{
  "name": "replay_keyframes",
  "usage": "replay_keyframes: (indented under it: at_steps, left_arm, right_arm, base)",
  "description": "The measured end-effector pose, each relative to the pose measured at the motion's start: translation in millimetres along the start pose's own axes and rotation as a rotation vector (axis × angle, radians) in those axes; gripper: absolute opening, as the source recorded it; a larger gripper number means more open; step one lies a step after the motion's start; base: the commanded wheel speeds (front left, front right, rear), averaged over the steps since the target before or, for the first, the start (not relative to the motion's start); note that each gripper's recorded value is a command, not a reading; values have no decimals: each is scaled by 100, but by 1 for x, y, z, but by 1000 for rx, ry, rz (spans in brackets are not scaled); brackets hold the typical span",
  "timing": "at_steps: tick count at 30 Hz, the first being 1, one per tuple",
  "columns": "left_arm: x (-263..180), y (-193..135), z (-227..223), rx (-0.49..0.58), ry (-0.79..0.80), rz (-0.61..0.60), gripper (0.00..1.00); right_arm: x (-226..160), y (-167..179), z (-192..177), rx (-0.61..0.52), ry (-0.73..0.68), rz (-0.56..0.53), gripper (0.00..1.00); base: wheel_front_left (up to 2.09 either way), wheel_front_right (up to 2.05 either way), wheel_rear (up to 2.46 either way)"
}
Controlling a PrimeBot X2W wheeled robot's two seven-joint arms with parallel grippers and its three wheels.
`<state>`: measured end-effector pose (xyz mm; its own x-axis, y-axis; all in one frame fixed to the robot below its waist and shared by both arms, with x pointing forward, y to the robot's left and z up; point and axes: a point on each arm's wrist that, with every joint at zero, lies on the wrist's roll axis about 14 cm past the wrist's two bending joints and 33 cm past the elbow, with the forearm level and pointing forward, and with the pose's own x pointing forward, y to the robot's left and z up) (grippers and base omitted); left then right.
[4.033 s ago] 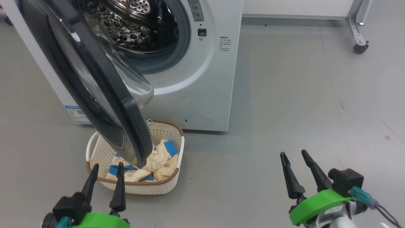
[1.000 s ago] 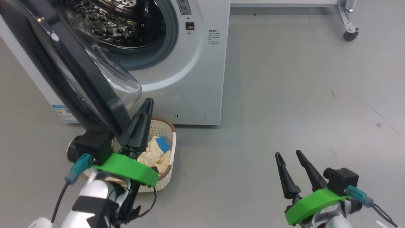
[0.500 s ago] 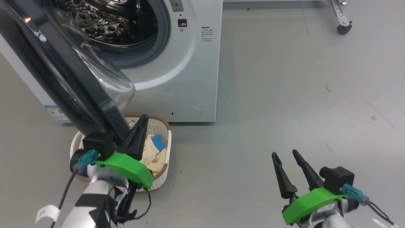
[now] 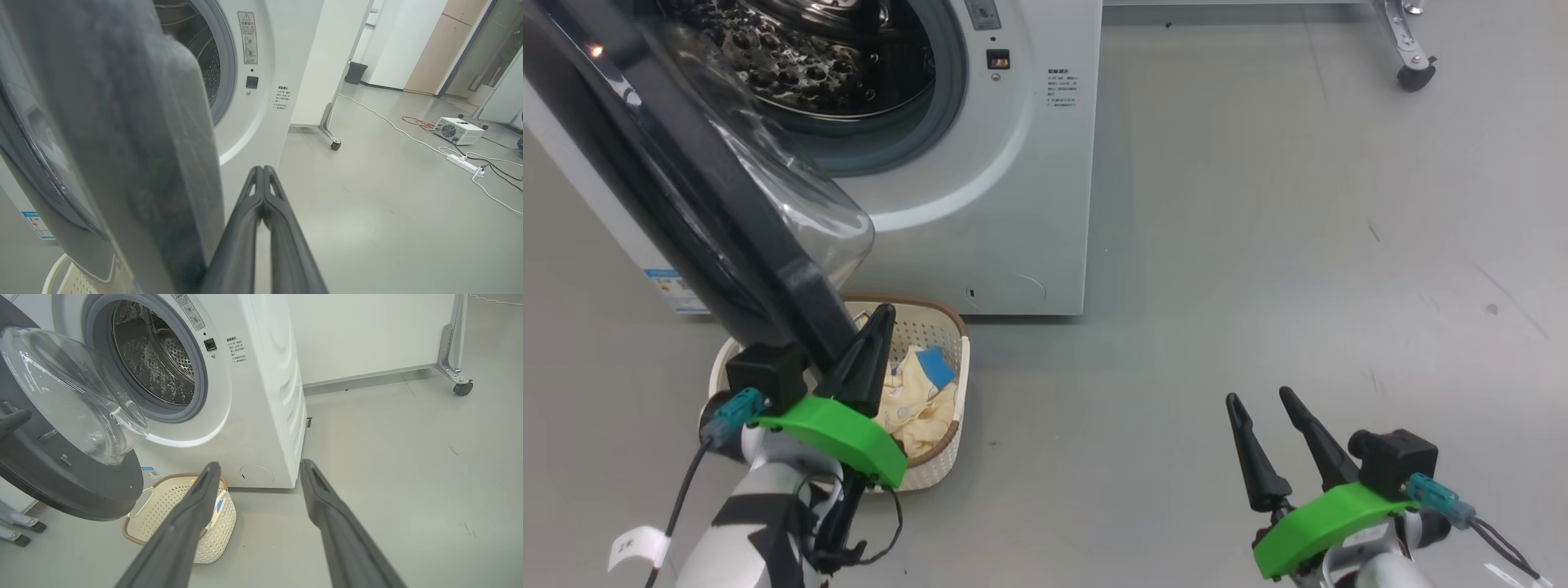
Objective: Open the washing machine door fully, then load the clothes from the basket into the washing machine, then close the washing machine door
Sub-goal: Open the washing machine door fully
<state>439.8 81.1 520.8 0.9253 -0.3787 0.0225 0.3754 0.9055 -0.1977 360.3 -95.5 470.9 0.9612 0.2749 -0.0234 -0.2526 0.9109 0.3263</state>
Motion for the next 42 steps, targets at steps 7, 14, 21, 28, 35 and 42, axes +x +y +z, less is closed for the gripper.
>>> replay_keyframes:
  at_steps: [7, 14, 21, 28, 35, 42]
  left_arm:
    - [-8, 6, 2, 0, -15, 22, 0]
    - [-25, 21, 7, 6, -39, 71, 0]
    - [-45, 40, 13, 16, -55, 136, 0]
    - [-70, 61, 19, 24, -76, 220, 0]
    - [-95, 80, 24, 19, -93, 299, 0]
    - [-110, 101, 24, 3, -100, 376, 0]
  right_arm:
    - [5, 8, -1, -1, 5, 27, 100]
    - [14, 26, -7, -3, 26, 89, 100]
    - [22, 48, -15, -7, 51, 161, 100]
    - [28, 72, -20, -14, 69, 236, 100]
    - [31, 97, -28, -18, 96, 313, 100]
    - [33, 109, -40, -12, 131, 355, 100]
  base:
    - [0, 0, 0]
    - [0, 0, 0]
    - [0, 0, 0]
    - [0, 0, 0]
    - [0, 0, 0]
    - [0, 0, 0]
